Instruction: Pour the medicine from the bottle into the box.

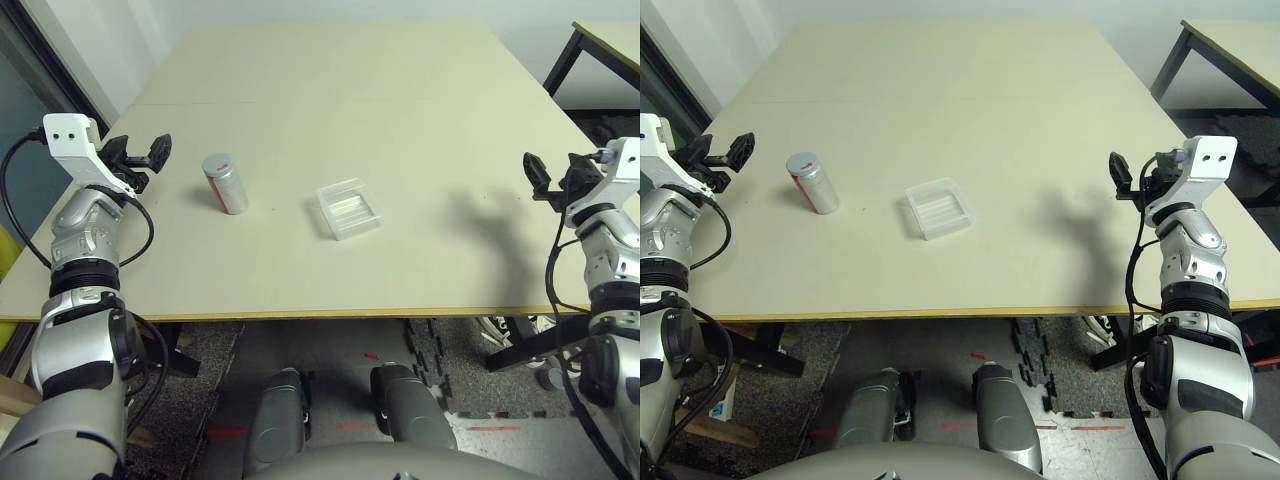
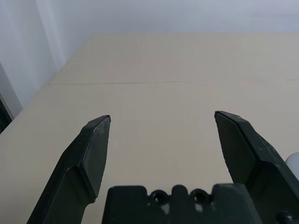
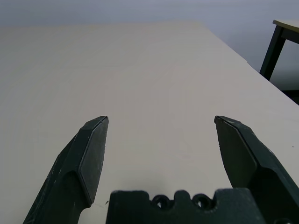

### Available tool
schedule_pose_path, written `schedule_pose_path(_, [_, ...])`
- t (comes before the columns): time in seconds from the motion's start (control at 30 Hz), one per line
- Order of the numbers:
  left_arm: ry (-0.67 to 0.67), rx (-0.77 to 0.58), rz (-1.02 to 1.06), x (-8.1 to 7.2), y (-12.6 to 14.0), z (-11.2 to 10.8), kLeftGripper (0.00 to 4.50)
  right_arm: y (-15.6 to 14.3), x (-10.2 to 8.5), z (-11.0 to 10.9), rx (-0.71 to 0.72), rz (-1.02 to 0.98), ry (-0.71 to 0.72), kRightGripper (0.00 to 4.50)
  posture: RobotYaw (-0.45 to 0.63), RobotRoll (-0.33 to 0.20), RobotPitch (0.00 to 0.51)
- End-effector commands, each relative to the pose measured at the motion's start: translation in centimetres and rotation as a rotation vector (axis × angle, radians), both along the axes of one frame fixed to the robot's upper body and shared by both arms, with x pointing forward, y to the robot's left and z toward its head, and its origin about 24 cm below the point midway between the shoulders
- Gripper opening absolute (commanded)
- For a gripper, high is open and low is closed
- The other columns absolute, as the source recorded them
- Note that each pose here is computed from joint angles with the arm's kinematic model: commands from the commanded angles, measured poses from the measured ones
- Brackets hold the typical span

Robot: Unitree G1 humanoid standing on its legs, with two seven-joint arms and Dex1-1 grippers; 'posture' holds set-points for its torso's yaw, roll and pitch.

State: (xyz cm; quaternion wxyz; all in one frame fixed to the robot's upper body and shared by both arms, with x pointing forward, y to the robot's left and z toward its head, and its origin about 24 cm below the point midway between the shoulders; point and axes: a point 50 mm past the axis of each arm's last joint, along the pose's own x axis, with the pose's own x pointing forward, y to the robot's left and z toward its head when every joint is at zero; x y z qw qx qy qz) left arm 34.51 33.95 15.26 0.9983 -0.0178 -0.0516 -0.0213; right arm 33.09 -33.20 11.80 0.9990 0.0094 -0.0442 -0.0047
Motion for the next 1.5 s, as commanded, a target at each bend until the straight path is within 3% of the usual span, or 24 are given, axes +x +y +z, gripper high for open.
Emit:
schedule_pose_path(0.03, [0.007, 0.009, 0.01, -0.2, 0.4, -0.1, 4.47, -0.3, -0.2, 0.0, -0.02, -0.008, 0.006, 4.5, -0.19, 0.0, 0.065])
schedule_pose_path(0.47, [0.002, 0.0, 0.008, -0.4, 0.6, 0.0, 4.47, 1.2, 0.6, 0.7, 0.022, 0.099, -0.032, 4.5, -0.17, 0.0, 0.067])
schedule_pose_path(0.77, [0.003, -0.015, -0.017, -0.8, 0.8, -0.1, 4.47, 5.4, 0.2, 1.4, -0.007, 0.525, -0.045, 4.5, -0.17, 0.0, 0.072])
schedule_pose_path(1.1, [-0.021, -0.049, -0.121, -1.6, 0.3, -0.1, 4.47, 10.4, -2.3, 0.8, -0.19, 1.04, 0.054, 4.5, -0.17, 0.0, 0.072])
schedule_pose_path(1.5, [-0.014, 0.003, -0.314, -4.5, -1.6, -2.1, 4.47, 12.5, -3.0, 1.1, -0.227, 1.21, 0.074, 4.5, -0.15, 0.0, 0.074])
